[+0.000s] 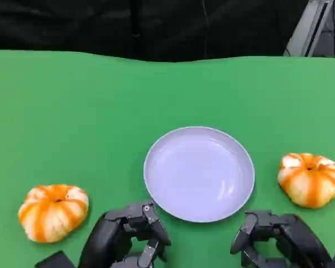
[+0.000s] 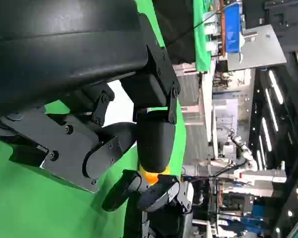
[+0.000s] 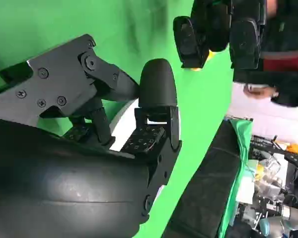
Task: Grasp the bread from the table and place it into the plate.
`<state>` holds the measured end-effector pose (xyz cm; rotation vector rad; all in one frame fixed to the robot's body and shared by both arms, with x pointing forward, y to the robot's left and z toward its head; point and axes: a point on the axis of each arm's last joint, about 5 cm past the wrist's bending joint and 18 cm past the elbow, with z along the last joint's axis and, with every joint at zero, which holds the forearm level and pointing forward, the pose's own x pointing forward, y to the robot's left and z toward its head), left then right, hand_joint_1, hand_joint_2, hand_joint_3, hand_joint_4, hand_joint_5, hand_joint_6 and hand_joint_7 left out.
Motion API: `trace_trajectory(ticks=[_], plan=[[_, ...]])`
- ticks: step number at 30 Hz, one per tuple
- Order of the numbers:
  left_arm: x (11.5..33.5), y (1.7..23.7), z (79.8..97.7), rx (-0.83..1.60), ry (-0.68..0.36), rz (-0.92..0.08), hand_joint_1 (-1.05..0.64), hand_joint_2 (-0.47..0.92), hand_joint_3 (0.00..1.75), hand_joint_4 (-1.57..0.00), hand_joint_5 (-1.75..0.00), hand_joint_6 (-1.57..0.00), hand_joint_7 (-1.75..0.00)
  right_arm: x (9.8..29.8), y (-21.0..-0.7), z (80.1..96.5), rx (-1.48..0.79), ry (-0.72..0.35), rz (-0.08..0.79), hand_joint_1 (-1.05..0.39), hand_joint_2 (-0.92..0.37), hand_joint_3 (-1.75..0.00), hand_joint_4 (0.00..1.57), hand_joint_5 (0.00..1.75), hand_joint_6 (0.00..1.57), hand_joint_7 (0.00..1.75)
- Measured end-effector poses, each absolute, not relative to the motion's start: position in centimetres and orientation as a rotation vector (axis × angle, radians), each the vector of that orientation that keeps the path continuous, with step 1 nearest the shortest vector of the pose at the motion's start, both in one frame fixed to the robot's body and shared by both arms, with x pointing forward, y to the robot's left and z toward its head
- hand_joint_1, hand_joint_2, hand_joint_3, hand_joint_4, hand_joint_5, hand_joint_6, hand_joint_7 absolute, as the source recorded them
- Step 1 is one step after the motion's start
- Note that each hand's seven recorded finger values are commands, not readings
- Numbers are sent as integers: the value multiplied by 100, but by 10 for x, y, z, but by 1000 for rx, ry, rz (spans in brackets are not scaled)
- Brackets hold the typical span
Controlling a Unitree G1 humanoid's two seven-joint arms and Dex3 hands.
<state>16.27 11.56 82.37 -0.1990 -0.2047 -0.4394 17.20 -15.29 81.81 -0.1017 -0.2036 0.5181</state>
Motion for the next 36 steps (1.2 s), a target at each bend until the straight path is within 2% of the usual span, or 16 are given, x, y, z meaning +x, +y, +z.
trace_trajectory(ticks=[13, 15, 17, 18, 20, 21, 23, 25, 26, 28, 29, 31, 33, 36], plan=[[163, 116, 824, -200, -205, -439, -10, 57, 113, -89, -160, -91, -130, 172, -153, 818, -101, -204, 518, -14, -62, -94, 81, 147, 85, 116], [163, 116, 824, -199, -205, -436, -8, 61, 105, -91, -144, -96, -109, 172, -153, 818, -101, -204, 518, -15, -62, -94, 81, 147, 85, 116], [163, 116, 824, -201, -205, -430, -8, 66, 98, -89, -136, -96, -94, 172, -153, 818, -102, -204, 518, -15, -62, -94, 81, 147, 85, 116], [163, 116, 824, -203, -206, -427, -9, 68, 91, -91, -128, -101, -81, 172, -153, 818, -102, -205, 518, -15, -62, -94, 81, 147, 85, 116], [163, 117, 824, -207, -208, -420, -9, 69, 87, -92, -122, -105, -71, 172, -153, 818, -102, -205, 518, -15, -63, -94, 81, 147, 85, 116], [163, 118, 824, -207, -208, -416, -11, 68, 88, -92, -112, -103, -64, 172, -153, 818, -102, -205, 518, -15, -63, -94, 81, 147, 85, 116], [163, 119, 824, -206, -209, -408, -14, 58, 97, -108, -42, -108, -18, 172, -153, 818, -102, -205, 519, -15, -63, -93, 81, 147, 85, 116], [164, 120, 825, -213, -213, -389, -15, 56, 96, -110, -16, -103, -5, 172, -153, 818, -102, -205, 519, -15, -63, -93, 81, 147, 85, 116], [164, 121, 826, -216, -217, -380, -17, 59, 83, -104, -7, -95, -2, 172, -153, 818, -102, -205, 519, -14, -63, -93, 81, 147, 85, 116], [166, 123, 829, -223, -226, -356, -17, 62, 73, -102, -2, -91, -1, 172, -153, 818, -102, -205, 520, -14, -63, -93, 81, 147, 85, 115], [167, 124, 830, -224, -232, -348, -21, 70, 53, -93, -1, -83, 0, 172, -153, 818, -101, -204, 520, -14, -63, -93, 81, 147, 85, 115], [168, 125, 833, -229, -244, -337, -26, 85, 25, -80, 0, -70, 0, 172, -153, 818, -101, -204, 520, -14, -63, -93, 82, 146, 85, 115], [169, 126, 836, -245, -251, -334, -35, 91, 15, -67, 0, -57, 0, 172, -153, 818, -101, -203, 520, -14, -64, -93, 82, 147, 85, 115], [170, 131, 842, -269, -277, -345, -42, 92, 14, -56, 0, -46, 0, 172, -153, 818, -101, -201, 521, -14, -64, -92, 82, 147, 85, 115]])
